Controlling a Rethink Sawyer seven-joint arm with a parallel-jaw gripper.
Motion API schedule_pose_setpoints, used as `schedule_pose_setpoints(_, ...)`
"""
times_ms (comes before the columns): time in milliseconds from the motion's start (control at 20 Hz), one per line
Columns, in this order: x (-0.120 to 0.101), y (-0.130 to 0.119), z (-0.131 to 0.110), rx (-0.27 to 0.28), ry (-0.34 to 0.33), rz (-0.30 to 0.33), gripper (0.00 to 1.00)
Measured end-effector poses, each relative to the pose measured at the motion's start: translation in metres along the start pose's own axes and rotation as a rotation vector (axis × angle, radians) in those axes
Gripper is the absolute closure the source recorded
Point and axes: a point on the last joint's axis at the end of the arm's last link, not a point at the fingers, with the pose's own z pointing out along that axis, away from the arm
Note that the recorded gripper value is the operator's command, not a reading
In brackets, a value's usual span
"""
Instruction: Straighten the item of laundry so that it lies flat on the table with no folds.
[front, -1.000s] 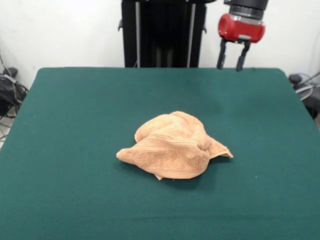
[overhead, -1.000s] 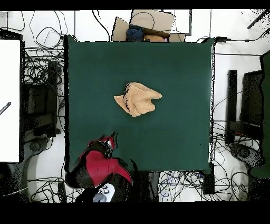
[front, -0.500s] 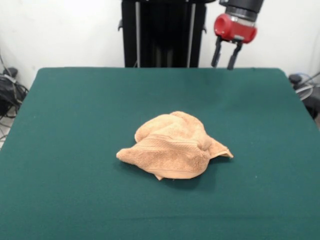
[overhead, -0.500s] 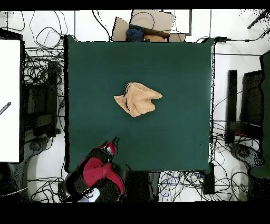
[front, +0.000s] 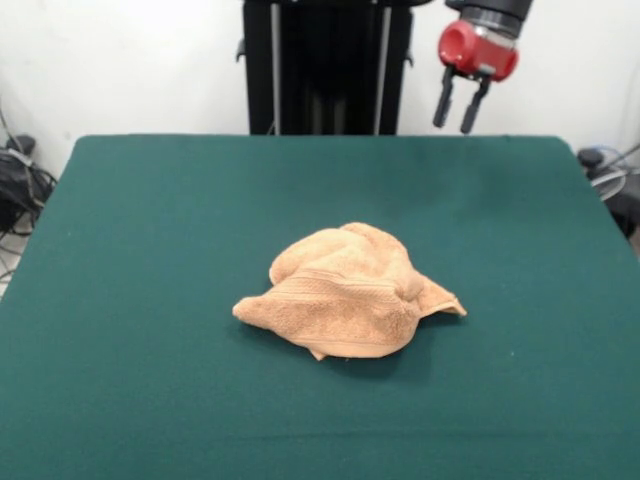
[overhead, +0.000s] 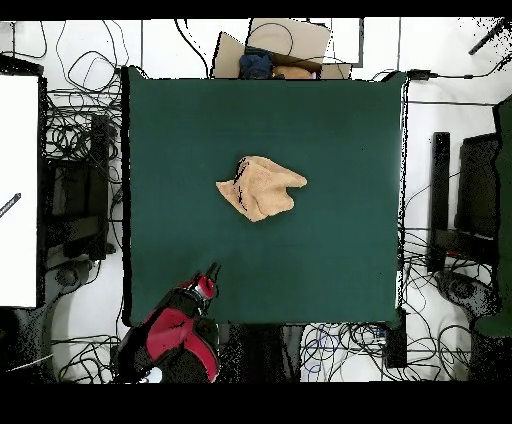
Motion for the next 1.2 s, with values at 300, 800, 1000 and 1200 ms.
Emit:
schedule_pose_setpoints(300, -0.002, -0.001, 0.023, 0.009, 0.015, -0.023, 0.00)
schedule_pose_setpoints(800, -0.015, -0.005, 0.094, 0.027, 0.029, -0.075, 0.00)
schedule_pose_setpoints(1000, -0.023, -0.015, 0.117, 0.036, 0.021, -0.072, 0.00)
schedule_pose_setpoints(1200, -0.035, -0.026, 0.137, 0.047, 0.003, -0.067, 0.00)
